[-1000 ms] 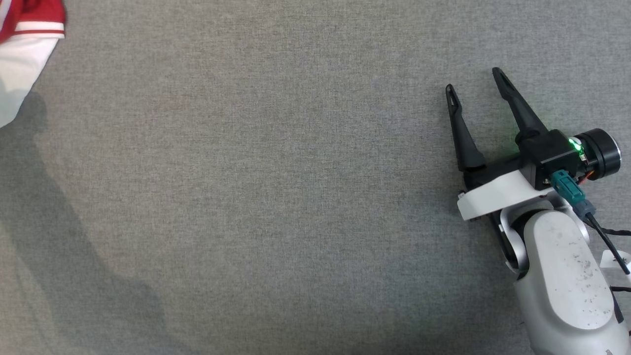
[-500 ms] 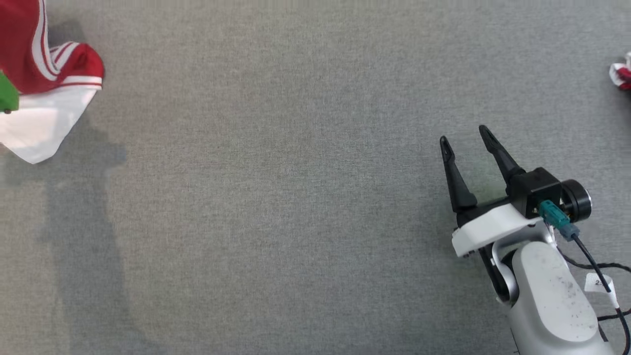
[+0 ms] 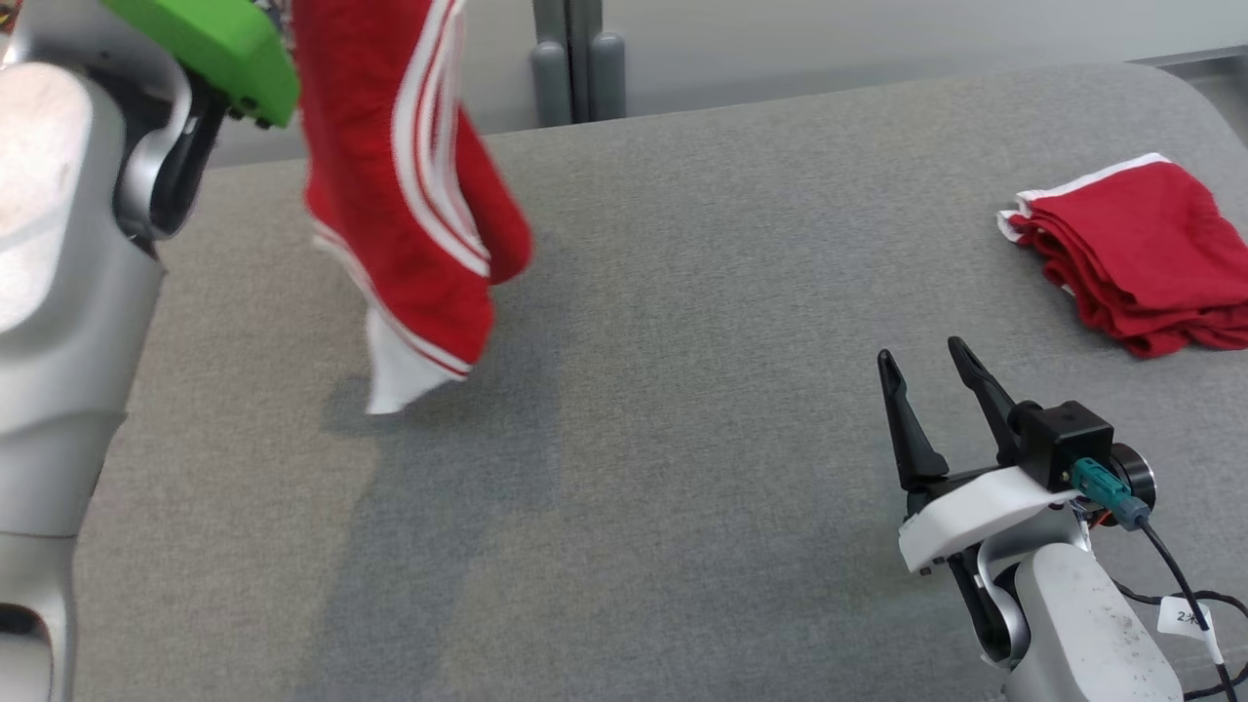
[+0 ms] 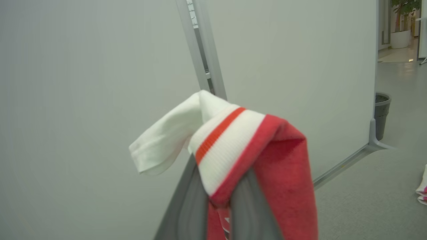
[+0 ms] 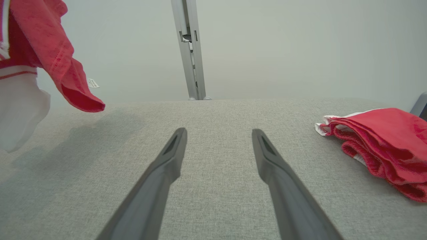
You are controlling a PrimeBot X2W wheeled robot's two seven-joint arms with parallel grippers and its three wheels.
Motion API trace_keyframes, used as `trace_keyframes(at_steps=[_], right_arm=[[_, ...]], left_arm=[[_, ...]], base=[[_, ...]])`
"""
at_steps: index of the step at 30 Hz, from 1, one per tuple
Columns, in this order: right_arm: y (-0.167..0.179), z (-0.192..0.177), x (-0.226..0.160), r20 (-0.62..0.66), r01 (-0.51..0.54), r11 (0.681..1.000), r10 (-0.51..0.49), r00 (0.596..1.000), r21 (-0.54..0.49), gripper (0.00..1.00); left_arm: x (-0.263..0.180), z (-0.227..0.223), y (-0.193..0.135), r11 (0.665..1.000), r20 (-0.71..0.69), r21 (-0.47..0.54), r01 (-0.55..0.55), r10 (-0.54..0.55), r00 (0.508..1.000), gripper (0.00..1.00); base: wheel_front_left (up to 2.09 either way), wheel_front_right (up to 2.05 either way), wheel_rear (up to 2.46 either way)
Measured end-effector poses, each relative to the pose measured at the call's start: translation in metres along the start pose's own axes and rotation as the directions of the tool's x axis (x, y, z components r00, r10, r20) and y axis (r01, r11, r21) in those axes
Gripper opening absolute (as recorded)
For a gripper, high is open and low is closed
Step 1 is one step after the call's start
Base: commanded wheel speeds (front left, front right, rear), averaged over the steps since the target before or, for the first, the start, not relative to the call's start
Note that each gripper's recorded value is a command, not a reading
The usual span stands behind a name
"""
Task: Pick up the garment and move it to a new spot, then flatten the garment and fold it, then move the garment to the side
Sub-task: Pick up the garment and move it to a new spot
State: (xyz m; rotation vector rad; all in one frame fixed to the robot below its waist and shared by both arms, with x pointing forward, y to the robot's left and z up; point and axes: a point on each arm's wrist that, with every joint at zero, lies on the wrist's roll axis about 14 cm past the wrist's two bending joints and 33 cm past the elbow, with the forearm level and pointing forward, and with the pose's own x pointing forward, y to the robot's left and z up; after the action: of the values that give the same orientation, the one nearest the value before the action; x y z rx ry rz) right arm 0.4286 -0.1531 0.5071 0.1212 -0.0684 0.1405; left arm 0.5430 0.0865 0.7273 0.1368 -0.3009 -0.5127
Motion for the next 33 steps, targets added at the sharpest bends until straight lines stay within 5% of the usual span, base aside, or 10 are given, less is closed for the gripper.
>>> trace_keyframes(at_steps=[5,9,14,24,26,27,28,29,33], right_arm=[[-0.018,0.017,-0.015,0.042,0.055,0.998,-0.055,0.998,0.004,1.00],[-0.031,0.025,-0.023,0.063,0.095,0.995,-0.095,0.994,0.006,1.00],[-0.044,0.026,-0.029,0.065,0.135,0.991,-0.135,0.989,0.001,1.00],[-0.054,0.010,-0.017,0.023,0.151,0.988,-0.151,0.988,-0.011,1.00],[-0.056,0.006,-0.015,0.013,0.153,0.988,-0.153,0.988,-0.013,1.00],[-0.057,0.004,-0.015,0.006,0.157,0.988,-0.156,0.988,-0.014,1.00],[-0.058,0.001,-0.015,-0.001,0.160,0.987,-0.160,0.987,-0.015,1.00],[-0.060,0.000,-0.015,-0.005,0.163,0.986,-0.164,0.987,-0.016,1.00],[-0.063,-0.004,-0.015,-0.015,0.173,0.985,-0.173,0.985,-0.023,1.00]], left_arm=[[0.028,0.062,-0.070,0.985,0.167,-0.063,0.158,-0.146,0.975,0.00],[0.036,0.059,-0.097,0.972,0.162,-0.091,0.217,-0.200,0.966,0.00],[0.026,-0.030,-0.106,0.969,-0.024,-0.135,0.207,-0.212,0.977,0.00],[-0.019,-0.200,-0.055,0.986,-0.358,-0.166,-0.003,-0.058,0.932,0.03],[-0.028,-0.223,-0.050,0.985,-0.404,-0.169,-0.033,-0.038,0.914,0.19],[-0.033,-0.234,-0.048,0.984,-0.425,-0.170,-0.048,-0.029,0.905,0.41],[-0.036,-0.242,-0.046,0.983,-0.442,-0.174,-0.065,-0.019,0.897,0.78],[-0.039,-0.248,-0.044,0.981,-0.453,-0.177,-0.078,-0.011,0.892,1.00],[-0.050,-0.262,-0.037,0.973,-0.483,-0.188,-0.131,0.025,0.876,1.00]], base=[[0.00,0.00,0.00],[0.00,0.00,0.00],[0.00,0.00,0.00],[0.00,0.00,0.00],[0.00,0.00,0.00],[0.00,0.00,0.00],[0.00,0.00,0.00],[0.00,0.00,0.00],[0.00,0.00,0.00]])
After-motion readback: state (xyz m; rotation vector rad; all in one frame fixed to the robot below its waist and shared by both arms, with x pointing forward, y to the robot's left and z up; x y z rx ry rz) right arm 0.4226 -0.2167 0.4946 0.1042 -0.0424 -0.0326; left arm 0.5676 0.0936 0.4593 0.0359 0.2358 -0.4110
